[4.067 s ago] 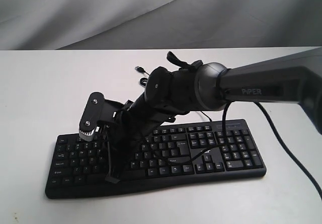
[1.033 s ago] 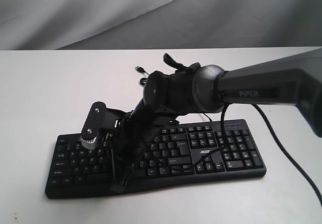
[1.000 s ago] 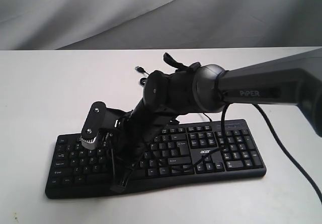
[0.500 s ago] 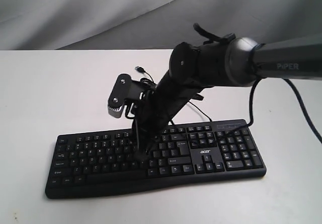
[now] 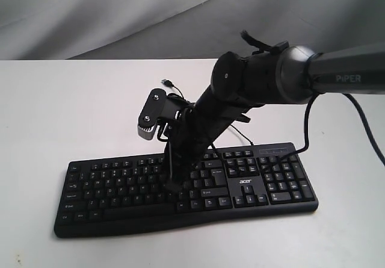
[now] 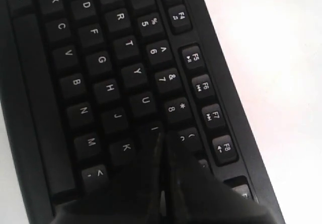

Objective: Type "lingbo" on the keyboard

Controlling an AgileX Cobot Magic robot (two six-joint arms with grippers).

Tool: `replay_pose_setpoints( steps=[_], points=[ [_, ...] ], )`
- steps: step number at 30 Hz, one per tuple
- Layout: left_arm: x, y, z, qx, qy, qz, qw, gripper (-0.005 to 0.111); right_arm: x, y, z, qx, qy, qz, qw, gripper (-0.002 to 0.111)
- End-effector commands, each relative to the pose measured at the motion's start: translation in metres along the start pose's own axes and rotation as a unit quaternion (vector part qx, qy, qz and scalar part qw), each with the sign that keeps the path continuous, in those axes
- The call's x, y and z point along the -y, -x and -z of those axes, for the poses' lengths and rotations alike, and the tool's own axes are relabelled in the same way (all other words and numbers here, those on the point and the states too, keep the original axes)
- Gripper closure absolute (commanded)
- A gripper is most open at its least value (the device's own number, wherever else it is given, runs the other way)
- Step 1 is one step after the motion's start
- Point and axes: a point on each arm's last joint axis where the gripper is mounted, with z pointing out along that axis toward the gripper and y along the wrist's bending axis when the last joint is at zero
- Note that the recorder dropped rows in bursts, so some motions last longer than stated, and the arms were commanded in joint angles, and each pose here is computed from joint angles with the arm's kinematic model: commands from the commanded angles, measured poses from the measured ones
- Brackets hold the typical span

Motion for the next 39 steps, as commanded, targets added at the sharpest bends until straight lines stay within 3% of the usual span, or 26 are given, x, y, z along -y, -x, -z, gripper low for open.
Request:
replay_pose_setpoints(
  steps=[1,39],
  points=[
    [0.000,0.000,0.000,0.006,0.000,0.001,1.000,0.106,-0.002,-0.002,-0.001,0.000,0.002,0.006,1.000,0.108],
    [0.000,0.000,0.000,0.006,0.000,0.001,1.000,0.106,-0.002,-0.010,-0.016,-0.008,0.010,0.005,1.000,0.108]
  ],
)
